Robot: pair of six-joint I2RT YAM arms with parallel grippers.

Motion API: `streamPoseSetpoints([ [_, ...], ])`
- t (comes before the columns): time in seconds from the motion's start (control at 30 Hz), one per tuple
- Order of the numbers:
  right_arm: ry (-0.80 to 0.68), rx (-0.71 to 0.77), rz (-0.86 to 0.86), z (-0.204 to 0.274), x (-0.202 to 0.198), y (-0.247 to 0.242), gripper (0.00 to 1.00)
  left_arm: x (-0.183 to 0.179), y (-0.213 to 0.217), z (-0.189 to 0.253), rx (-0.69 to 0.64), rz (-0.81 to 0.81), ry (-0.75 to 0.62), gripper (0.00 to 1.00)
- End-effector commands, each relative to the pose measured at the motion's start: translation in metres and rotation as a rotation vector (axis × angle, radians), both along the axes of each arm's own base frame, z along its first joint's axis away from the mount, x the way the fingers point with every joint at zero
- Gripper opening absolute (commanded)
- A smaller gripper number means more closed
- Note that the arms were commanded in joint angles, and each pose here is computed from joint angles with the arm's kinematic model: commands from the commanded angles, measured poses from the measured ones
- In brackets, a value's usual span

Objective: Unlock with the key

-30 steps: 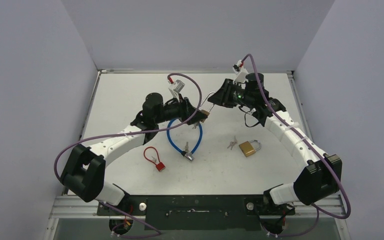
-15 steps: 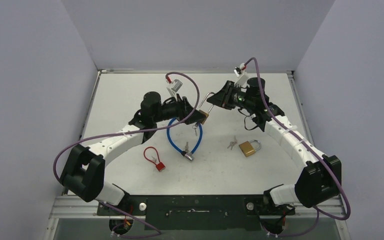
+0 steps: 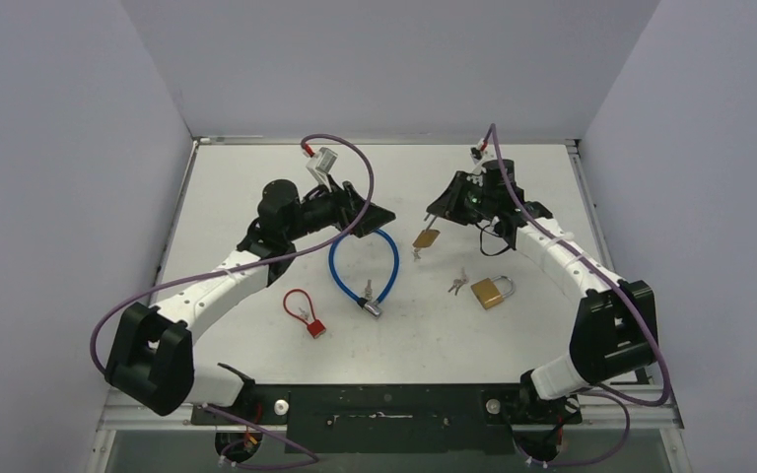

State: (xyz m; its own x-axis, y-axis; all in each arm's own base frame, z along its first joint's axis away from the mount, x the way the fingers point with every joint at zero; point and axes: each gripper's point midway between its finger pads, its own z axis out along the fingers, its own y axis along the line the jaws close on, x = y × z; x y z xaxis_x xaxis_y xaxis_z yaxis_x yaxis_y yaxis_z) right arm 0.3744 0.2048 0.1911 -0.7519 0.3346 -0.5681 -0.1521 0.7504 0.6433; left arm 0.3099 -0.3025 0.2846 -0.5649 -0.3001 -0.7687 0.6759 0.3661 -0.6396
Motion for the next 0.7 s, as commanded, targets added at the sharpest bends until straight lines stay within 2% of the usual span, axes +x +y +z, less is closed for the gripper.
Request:
streamPoseSetpoints([
  [0.0, -0.063, -0.013, -0.010, 0.000, 0.020, -0.004, 0.00, 0.007, -0.003, -0.016, 0.031, 0.000, 0.036, 0.97],
  [0.27, 0.049, -0.033, -0.027, -0.043, 0.045, -0.016, 0.00, 0.009, -0.013, -0.043, 0.048, -0.057, 0.128, 0.97],
  [0.4, 0.103, 0.005, -0.049, -0.055, 0.063, -0.019, 0.00, 0.014, -0.015, -0.049, 0.057, -0.057, 0.134, 0.97],
  [0.57, 0.081, 0.062, -0.029, -0.063, 0.093, -0.018, 0.01, 0.022, -0.017, -0.056, 0.064, -0.060, 0.151, 0.97],
  [0.67, 0.032, 0.095, -0.002, -0.065, 0.111, -0.018, 0.09, 0.026, -0.019, -0.058, 0.060, -0.071, 0.156, 0.97],
])
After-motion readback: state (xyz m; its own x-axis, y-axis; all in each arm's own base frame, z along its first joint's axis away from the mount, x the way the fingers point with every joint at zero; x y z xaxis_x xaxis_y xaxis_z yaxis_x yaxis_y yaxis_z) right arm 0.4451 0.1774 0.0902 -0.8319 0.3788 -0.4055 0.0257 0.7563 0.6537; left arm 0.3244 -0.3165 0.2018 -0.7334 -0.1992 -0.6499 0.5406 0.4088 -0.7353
